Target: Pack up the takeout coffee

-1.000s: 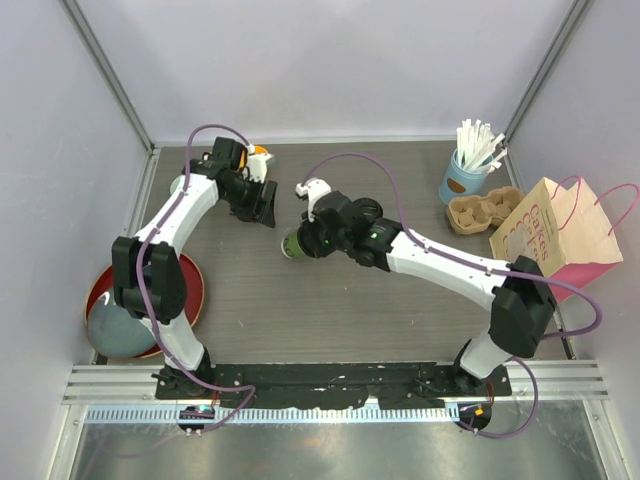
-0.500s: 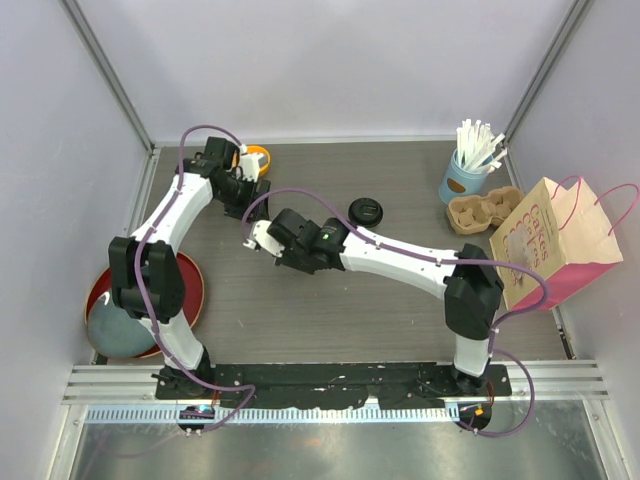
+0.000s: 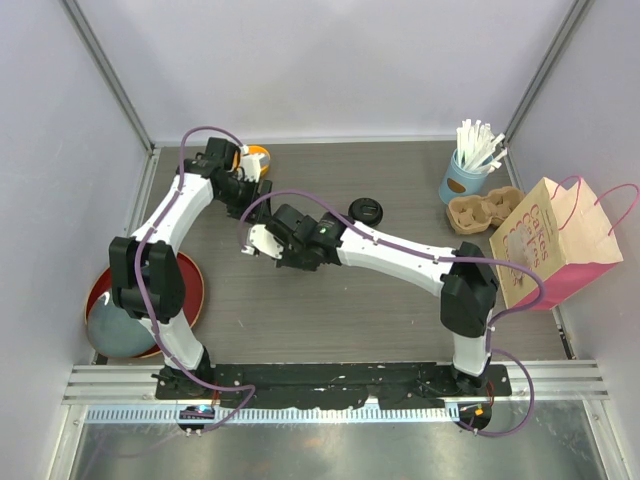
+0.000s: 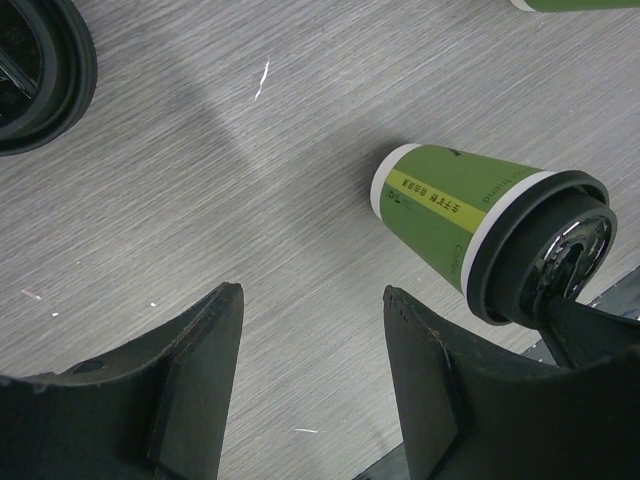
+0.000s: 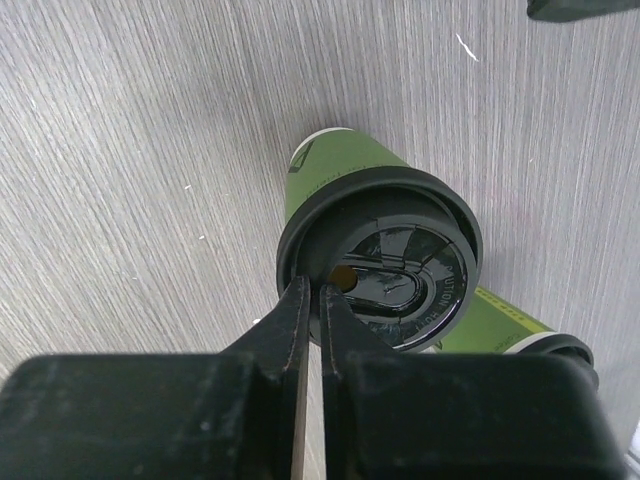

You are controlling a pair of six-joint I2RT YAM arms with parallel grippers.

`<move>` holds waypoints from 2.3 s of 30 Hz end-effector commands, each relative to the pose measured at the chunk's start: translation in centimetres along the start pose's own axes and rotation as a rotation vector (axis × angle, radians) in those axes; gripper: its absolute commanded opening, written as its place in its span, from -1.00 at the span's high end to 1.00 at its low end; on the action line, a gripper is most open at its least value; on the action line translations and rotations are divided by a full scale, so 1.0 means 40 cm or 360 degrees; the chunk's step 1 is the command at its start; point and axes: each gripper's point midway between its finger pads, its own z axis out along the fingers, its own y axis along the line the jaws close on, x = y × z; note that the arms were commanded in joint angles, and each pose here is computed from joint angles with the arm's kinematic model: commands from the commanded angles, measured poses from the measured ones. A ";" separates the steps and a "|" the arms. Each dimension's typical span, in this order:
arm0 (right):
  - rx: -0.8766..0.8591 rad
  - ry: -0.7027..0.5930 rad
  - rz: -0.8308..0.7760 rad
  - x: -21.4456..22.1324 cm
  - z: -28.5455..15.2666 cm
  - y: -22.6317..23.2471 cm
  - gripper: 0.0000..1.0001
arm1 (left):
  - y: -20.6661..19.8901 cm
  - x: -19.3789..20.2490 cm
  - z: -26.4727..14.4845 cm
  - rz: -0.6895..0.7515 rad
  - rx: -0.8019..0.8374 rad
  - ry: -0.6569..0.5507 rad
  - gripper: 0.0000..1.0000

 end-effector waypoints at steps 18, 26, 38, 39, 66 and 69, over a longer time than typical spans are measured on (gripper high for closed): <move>0.0139 -0.0236 0.0075 -0.130 -0.059 -0.084 0.03 | -0.049 -0.015 -0.031 -0.0012 0.0122 -0.0050 -0.24; 0.0188 -0.0409 0.0371 -0.166 -0.116 -0.129 0.00 | -0.067 -0.014 -0.028 -0.0003 0.0140 -0.0053 -0.10; 0.0111 -0.0970 0.1936 -0.001 -0.133 -0.361 0.13 | -0.071 -0.045 -0.013 -0.0223 0.0128 -0.0201 0.26; 0.0102 -0.0951 0.1946 0.003 -0.114 -0.363 0.16 | -0.070 -0.058 -0.011 -0.0229 0.0130 -0.0236 0.28; -0.0107 -0.0697 0.2120 0.066 0.065 -0.289 0.48 | -0.087 -0.032 0.071 -0.0431 0.0292 -0.0162 0.36; -0.0123 -0.0680 0.2121 0.069 0.076 -0.281 0.48 | -0.089 -0.028 0.078 -0.0433 0.0298 -0.0148 0.37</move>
